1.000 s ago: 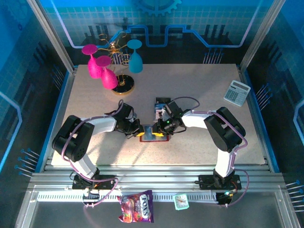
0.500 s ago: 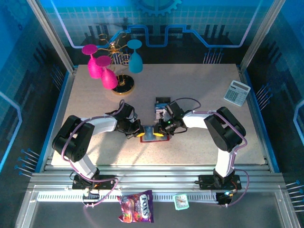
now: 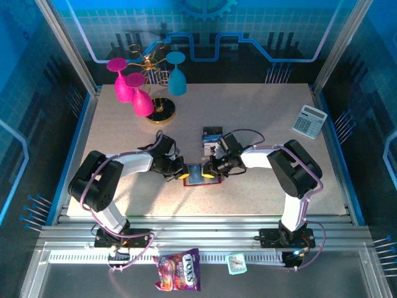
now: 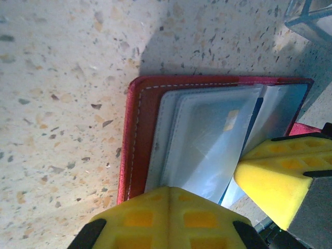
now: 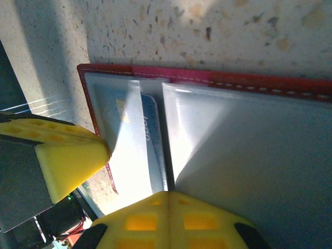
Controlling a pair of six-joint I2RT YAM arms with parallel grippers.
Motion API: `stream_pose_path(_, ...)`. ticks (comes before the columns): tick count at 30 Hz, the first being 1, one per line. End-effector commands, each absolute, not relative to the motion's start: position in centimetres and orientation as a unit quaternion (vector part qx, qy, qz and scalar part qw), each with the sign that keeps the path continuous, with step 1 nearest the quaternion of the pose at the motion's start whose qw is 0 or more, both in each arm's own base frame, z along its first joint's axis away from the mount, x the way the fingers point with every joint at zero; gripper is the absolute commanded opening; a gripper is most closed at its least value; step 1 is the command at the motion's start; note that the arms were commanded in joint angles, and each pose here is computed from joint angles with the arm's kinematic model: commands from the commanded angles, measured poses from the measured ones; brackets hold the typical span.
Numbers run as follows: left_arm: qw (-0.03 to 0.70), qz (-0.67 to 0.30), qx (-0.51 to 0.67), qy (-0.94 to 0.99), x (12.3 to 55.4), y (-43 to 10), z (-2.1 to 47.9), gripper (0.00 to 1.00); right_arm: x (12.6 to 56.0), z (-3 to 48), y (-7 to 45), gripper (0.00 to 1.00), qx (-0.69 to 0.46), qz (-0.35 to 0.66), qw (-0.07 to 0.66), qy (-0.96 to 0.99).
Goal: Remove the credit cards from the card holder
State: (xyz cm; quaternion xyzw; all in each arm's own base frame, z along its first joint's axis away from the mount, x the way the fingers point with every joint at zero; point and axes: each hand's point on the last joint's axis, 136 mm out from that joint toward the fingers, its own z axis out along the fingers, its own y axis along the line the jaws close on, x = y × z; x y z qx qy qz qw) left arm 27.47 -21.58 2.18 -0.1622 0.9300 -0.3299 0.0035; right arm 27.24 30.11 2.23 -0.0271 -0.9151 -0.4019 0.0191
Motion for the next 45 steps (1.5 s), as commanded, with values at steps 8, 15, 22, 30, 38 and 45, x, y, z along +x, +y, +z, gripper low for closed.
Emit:
stream_pose_path(8,-0.027,-0.282,-0.168,0.944,25.8,-20.5,0.6,0.03,27.8,3.7,28.2,0.06,-0.035,-0.41,0.0,-0.911)
stream_pose_path(15,-0.024,-0.284,-0.166,0.944,26.0,-20.6,0.9,0.03,27.4,4.5,30.0,0.13,0.003,-0.409,0.01,-0.912)
stream_pose_path(22,-0.025,-0.284,-0.164,0.945,26.0,-20.6,0.9,0.03,27.3,4.0,31.6,0.24,0.017,-0.397,0.018,-0.917)
stream_pose_path(30,-0.025,-0.285,-0.162,0.945,26.2,-20.7,0.8,0.03,27.2,3.3,32.1,0.26,0.021,-0.39,0.026,-0.92)
stream_pose_path(38,-0.023,-0.285,-0.159,0.945,26.3,-20.7,0.9,0.03,27.0,2.2,31.5,0.28,0.021,-0.364,0.033,-0.93)
stream_pose_path(45,-0.019,-0.285,-0.159,0.945,26.7,-20.7,1.1,0.03,27.1,2.2,30.3,0.3,0.027,-0.323,0.024,-0.946)
